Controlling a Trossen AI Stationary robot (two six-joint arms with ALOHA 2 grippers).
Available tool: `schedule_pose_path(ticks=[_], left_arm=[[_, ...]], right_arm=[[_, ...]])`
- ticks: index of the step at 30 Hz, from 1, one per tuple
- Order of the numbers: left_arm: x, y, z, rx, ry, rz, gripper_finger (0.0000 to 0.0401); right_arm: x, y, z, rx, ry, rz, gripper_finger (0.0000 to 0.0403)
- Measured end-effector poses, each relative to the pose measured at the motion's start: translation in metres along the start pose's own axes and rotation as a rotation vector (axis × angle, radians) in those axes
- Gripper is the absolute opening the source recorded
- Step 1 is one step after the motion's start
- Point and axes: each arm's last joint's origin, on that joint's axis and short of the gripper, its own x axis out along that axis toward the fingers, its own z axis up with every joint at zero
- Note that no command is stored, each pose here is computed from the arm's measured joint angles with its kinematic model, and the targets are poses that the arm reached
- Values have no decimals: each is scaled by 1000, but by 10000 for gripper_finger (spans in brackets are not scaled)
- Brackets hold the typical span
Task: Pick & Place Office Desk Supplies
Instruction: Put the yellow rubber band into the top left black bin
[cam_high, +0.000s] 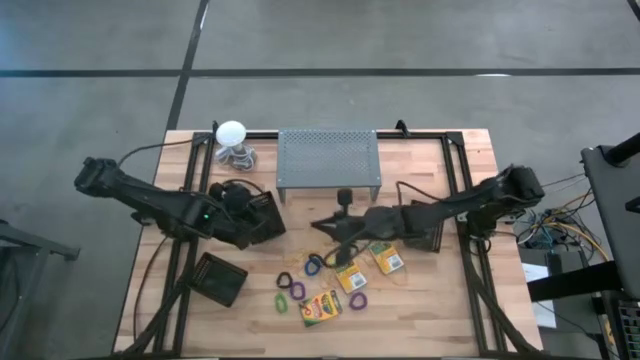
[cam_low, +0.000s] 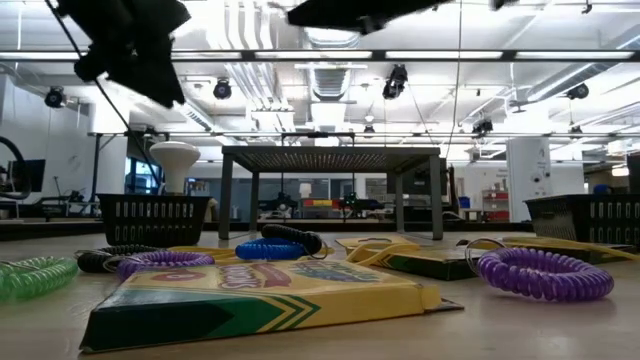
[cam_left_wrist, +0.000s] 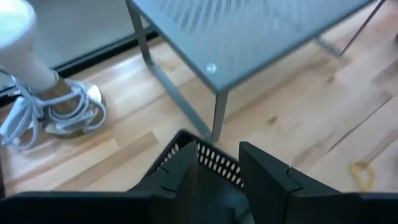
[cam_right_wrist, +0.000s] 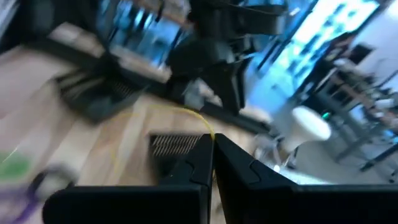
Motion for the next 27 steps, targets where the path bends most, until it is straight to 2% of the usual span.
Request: schedule_pose_path(ticks=[3,7,11,16,20,27], left_arm=[[-8,7,6,-26,-27,-29,119],[-15,13,10,-47,-33,-64,119],[-19,9,10,79,-42,-112,119],[-22,-3,11,235,-20,-248,119],[-23,-9,13,309,-23,-323,119],[-22,-11,12,377,-20,-337,120]], right_arm=[[22,-4,-17,55,-36,-51,8],[51,-5,-40,86,15,-77,8],[74,-6,-45,96,20,-93,8],[95,-4,-46,73,69,-85,8],[106,-6,-37,54,94,-78,8],[108,-10,-34,37,141,-68,8]])
